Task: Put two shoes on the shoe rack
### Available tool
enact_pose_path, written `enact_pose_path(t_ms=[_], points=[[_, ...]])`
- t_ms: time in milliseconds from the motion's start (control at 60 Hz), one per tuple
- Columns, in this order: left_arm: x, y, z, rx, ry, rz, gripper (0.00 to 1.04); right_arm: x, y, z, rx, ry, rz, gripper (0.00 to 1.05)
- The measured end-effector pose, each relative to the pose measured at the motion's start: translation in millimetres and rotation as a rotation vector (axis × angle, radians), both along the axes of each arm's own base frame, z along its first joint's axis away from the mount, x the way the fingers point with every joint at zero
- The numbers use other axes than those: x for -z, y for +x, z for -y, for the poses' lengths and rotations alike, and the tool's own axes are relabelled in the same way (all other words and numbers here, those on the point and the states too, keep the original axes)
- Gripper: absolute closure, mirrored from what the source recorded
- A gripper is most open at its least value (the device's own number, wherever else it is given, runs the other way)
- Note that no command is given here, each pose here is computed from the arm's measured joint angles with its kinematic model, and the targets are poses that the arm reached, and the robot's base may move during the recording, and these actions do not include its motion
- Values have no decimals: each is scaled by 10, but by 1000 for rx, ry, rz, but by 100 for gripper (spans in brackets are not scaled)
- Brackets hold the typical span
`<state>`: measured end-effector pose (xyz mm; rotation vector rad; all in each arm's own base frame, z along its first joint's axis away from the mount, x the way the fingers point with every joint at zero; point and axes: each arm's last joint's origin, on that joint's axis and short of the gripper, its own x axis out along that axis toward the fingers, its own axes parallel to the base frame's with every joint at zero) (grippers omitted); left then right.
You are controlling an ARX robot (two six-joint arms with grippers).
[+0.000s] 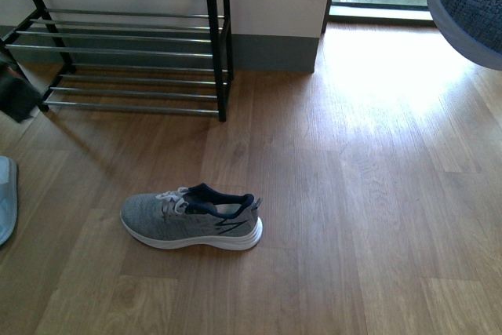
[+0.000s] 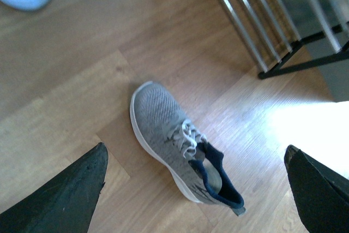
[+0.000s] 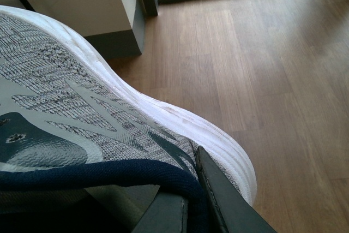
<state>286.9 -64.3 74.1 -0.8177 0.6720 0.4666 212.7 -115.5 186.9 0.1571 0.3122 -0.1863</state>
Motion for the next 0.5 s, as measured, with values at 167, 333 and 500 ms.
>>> enact_pose_path(t_ms=[167,333,500], points=[[568,295,235,5,-78,-130,9,0,0,0,0,0,0,103],[1099,500,425,21,-119,-231,9,0,0,0,0,0,0,103],[1417,738,632,60,-169,-247,9,0,0,0,0,0,0,103]])
